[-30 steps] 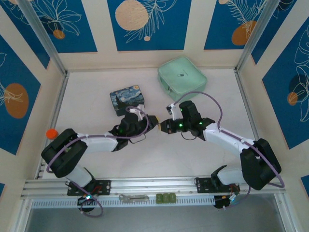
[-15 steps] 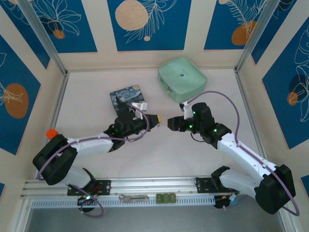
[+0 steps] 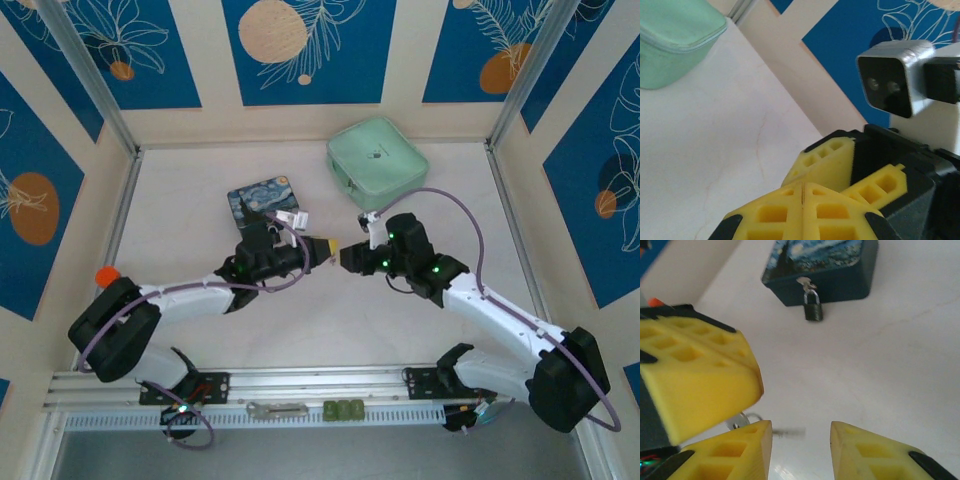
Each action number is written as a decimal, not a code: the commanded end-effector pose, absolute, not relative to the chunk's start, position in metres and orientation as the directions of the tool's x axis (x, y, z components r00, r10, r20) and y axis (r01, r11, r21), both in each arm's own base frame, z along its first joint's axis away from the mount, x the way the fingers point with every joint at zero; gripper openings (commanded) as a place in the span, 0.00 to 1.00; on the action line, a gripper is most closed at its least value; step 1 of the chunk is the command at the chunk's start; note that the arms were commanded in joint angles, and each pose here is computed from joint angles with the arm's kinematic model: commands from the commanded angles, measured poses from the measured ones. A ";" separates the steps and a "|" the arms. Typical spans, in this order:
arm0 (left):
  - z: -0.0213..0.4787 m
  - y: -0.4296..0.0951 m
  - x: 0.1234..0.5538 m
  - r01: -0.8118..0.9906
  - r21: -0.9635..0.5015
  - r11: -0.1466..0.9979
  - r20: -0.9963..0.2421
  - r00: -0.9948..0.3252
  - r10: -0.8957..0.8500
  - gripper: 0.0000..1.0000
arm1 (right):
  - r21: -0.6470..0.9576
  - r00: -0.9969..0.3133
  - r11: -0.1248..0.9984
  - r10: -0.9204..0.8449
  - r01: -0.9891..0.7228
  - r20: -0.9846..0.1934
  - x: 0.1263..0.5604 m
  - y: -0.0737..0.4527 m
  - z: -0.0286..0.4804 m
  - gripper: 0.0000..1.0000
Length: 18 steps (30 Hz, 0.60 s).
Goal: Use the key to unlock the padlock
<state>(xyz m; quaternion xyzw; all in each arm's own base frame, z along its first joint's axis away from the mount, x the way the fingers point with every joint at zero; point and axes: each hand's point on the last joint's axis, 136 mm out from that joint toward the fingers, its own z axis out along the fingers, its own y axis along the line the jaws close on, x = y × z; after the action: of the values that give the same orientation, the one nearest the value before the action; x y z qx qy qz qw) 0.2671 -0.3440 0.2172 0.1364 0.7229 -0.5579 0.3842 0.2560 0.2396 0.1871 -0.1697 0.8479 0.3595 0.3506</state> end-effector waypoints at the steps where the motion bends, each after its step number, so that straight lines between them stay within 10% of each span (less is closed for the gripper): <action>1: 0.237 -0.348 0.266 0.654 -0.717 0.242 -0.697 -0.666 -0.266 0.00 | 0.595 -0.678 0.479 0.001 -0.646 -0.736 0.245 0.260 0.221 0.35; 18: 0.247 -0.350 0.267 0.609 -0.784 0.122 -0.608 -0.713 -0.349 0.00 | 0.668 -0.722 0.384 0.003 -0.637 -0.691 0.244 0.274 0.215 0.23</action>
<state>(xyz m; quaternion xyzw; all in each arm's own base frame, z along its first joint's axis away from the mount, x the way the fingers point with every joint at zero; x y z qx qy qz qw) 0.2739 -0.3491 0.2370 0.0976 0.6771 -0.6271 0.3726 0.2467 0.2685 0.2081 -0.1982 0.7883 0.4938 0.3089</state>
